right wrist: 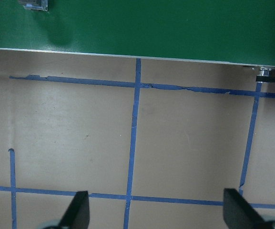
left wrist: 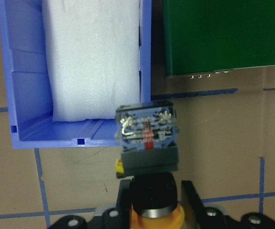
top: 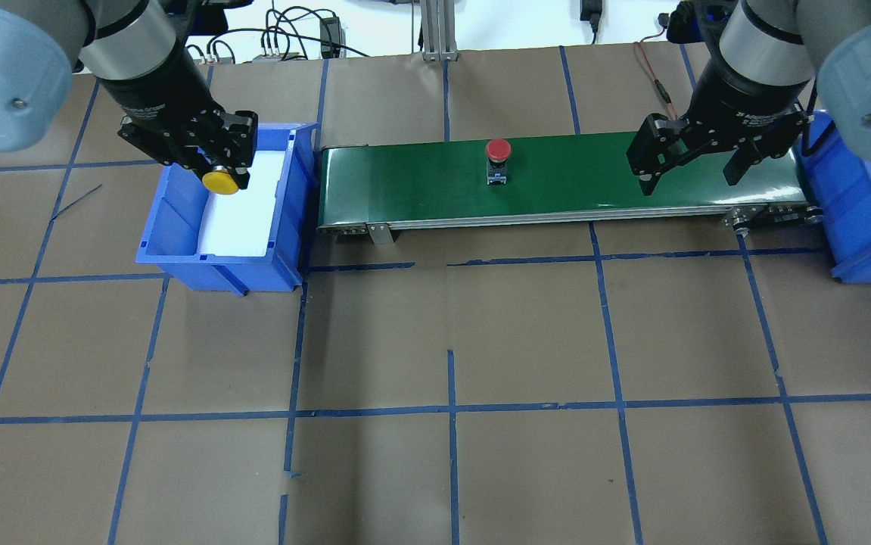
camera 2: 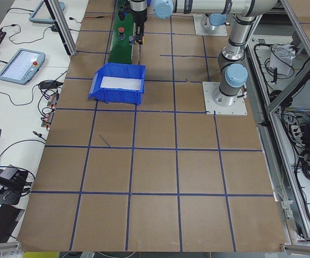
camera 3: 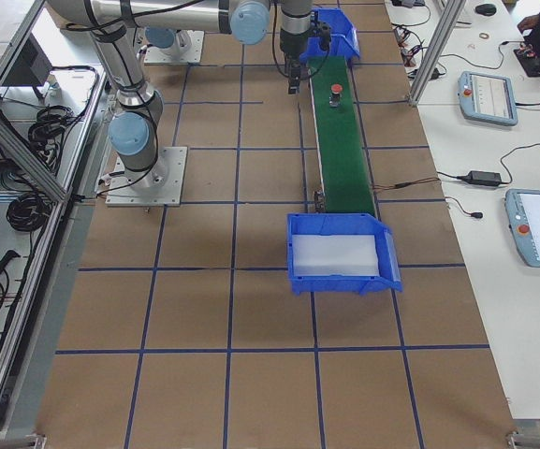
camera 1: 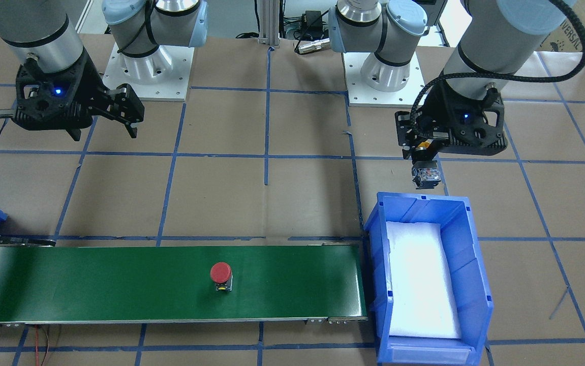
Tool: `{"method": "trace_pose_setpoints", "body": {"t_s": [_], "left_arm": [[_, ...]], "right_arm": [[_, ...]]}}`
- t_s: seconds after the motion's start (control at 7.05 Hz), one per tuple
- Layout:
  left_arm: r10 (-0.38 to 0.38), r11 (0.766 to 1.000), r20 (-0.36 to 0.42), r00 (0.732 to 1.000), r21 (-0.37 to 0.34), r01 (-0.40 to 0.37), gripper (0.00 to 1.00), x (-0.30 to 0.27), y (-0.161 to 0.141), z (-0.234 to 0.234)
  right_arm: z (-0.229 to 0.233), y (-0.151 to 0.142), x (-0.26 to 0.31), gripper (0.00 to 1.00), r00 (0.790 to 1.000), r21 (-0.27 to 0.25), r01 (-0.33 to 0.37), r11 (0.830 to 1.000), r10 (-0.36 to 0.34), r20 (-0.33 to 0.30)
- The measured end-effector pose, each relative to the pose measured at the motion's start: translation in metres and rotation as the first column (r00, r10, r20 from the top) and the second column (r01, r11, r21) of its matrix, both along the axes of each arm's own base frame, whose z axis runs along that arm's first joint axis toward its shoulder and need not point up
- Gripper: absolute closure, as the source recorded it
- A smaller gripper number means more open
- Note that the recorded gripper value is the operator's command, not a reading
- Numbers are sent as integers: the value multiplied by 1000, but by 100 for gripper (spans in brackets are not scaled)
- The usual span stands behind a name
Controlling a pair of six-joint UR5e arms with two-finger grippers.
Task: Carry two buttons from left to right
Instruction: 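Lift the yellow button and carry it toward the conveyor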
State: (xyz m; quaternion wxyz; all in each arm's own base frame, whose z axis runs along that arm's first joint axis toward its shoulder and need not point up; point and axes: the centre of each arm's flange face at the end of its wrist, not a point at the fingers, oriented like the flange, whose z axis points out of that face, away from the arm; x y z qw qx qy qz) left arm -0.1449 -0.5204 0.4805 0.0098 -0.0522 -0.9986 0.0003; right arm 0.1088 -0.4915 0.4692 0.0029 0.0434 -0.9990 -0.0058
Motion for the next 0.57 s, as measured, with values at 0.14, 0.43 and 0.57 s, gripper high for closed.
{"method": "trace_pose_setpoints", "body": {"t_s": [0.14, 0.43, 0.57], "left_arm": [[-18, 999, -9, 1000, -40, 18, 68, -13, 0, 3], [-29, 973, -51, 998, -228, 16, 67, -28, -10, 26], [-30, 962, -60, 998, -274, 12, 65, -31, -11, 31]], "right_arm": [[-1, 0, 0, 0, 1000, 4, 0, 1000, 0, 0], [-3, 1, 0, 0, 1000, 8, -1, 1000, 1, 1], [-3, 2, 0, 0, 1000, 10, -1, 1000, 1, 2]]}}
